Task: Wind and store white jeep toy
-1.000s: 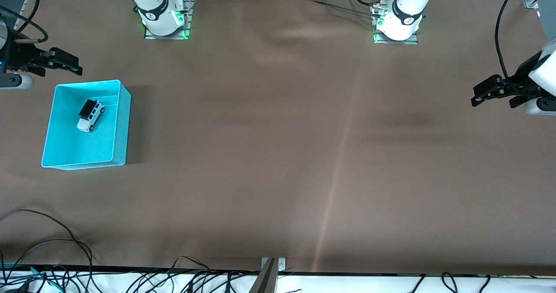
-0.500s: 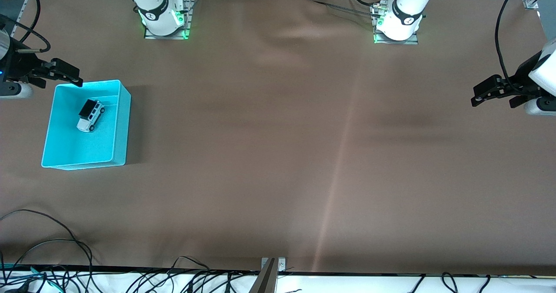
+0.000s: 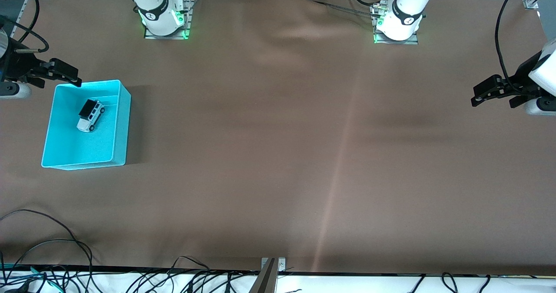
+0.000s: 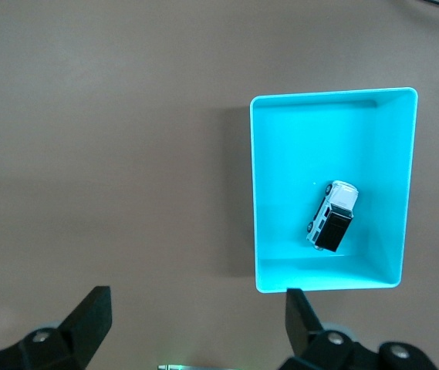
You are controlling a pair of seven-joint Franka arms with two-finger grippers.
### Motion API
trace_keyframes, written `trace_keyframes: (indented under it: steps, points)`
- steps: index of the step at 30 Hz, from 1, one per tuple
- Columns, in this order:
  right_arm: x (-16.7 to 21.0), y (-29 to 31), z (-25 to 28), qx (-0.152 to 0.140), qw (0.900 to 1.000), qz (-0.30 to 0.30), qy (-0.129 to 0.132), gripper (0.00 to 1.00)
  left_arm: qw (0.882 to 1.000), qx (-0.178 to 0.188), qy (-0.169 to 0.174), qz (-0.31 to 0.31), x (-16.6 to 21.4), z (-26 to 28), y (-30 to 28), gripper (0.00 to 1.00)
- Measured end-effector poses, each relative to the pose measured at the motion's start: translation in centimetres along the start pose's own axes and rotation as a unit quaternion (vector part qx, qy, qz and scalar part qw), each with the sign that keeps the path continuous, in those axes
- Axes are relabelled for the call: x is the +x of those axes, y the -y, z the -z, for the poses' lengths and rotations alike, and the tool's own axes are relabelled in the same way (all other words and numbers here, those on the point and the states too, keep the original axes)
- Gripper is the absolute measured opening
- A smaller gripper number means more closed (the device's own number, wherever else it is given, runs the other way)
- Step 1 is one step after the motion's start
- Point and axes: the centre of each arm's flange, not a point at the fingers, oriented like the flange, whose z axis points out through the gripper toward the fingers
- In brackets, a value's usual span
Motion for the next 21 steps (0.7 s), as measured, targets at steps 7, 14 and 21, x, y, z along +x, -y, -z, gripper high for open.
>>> trace_keyframes:
  steps: [7, 14, 21]
  points:
    - [-0.03, 0.0, 0.1, 0.0, 1.0, 0.0, -0.001, 1.0, 1.0, 0.0, 0.0, 0.0, 0.0, 0.0, 0.0, 1.0]
    - [-0.03, 0.0, 0.1, 0.0, 1.0, 0.0, -0.001, 1.0, 1.0, 0.0, 0.0, 0.0, 0.0, 0.0, 0.0, 1.0]
    - [0.0, -0.17, 0.02, 0.0, 1.0, -0.002, 0.0, 1.0, 1.0, 0.0, 0.0, 0.0, 0.0, 0.0, 0.0, 1.0]
